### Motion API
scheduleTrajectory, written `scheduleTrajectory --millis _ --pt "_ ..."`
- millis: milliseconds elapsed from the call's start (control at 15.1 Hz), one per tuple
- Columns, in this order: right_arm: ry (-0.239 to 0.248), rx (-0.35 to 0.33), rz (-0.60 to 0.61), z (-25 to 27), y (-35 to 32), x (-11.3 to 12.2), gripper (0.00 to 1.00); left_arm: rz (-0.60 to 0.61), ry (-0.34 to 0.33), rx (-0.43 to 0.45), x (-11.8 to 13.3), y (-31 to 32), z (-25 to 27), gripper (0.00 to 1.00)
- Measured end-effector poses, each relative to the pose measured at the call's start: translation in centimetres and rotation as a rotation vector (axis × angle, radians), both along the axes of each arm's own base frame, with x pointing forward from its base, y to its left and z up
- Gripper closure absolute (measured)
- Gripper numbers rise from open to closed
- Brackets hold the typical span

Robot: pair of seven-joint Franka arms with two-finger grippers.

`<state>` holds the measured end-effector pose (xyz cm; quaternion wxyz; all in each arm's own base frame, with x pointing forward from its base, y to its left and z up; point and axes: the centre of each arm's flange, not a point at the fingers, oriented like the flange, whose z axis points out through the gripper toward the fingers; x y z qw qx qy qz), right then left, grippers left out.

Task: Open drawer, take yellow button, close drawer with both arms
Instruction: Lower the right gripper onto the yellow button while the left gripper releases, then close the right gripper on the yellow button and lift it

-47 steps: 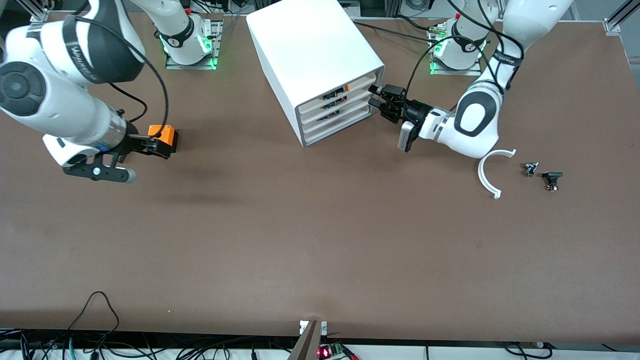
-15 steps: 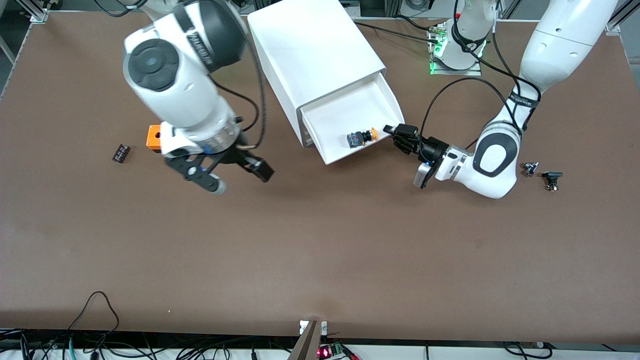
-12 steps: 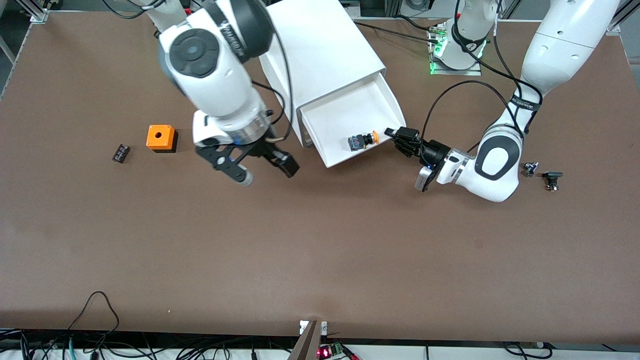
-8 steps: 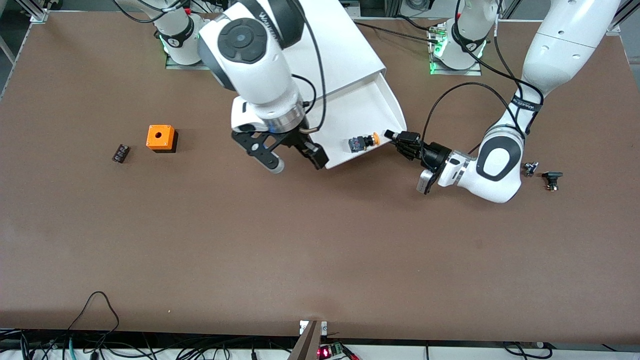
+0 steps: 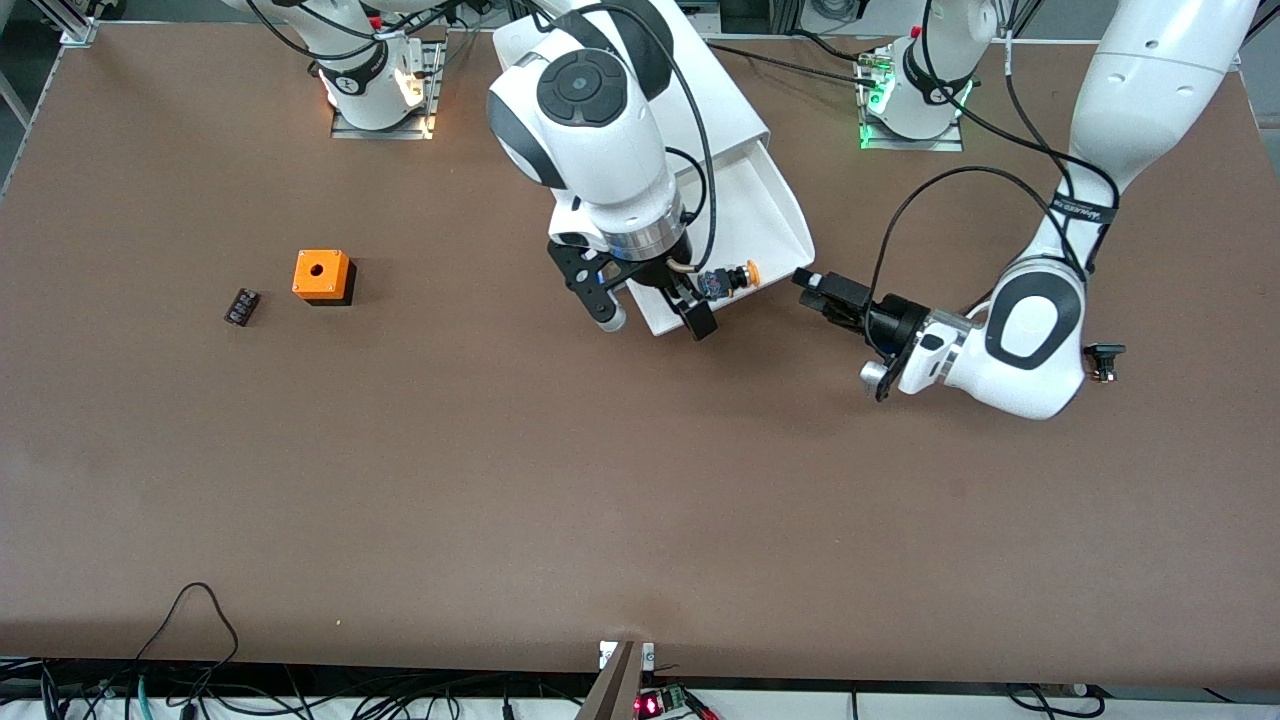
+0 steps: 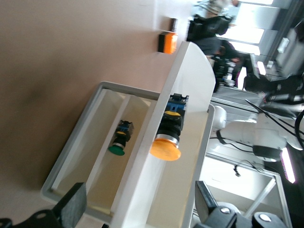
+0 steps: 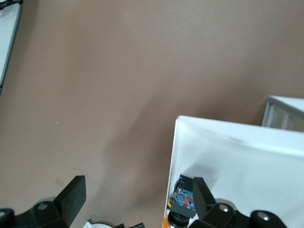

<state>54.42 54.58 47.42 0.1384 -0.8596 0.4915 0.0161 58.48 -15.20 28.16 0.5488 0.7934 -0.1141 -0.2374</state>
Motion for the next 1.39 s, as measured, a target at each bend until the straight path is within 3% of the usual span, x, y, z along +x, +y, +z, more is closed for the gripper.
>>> scheduleTrajectory --millis 198,529,860,1125,1389 --pt "0.032 0.012 -0.051 -0.5 0.8 -0.7 0.0 -0.027 -0.043 0.19 1.5 1.5 4.7 0.0" --pt "0.088 -0.016 -0.07 -4.5 2.8 -1.9 0.0 -0.07 -0.18 0.624 3.4 4.9 11.7 0.0" --pt "0.128 -0.047 -0.08 -7.0 4.2 -3.3 0.0 -0.103 -0.307 0.964 4.3 7.4 14.4 0.0" --pt "0.14 -0.06 -0.07 -7.1 5.2 -4.7 0.0 -0.094 -0.431 1.103 5.9 9.2 16.1 0.0" --pt "0.157 -0.08 -0.067 -7.3 5.3 -5.3 0.04 -0.088 -0.452 1.113 6.3 9.2 16.8 0.0"
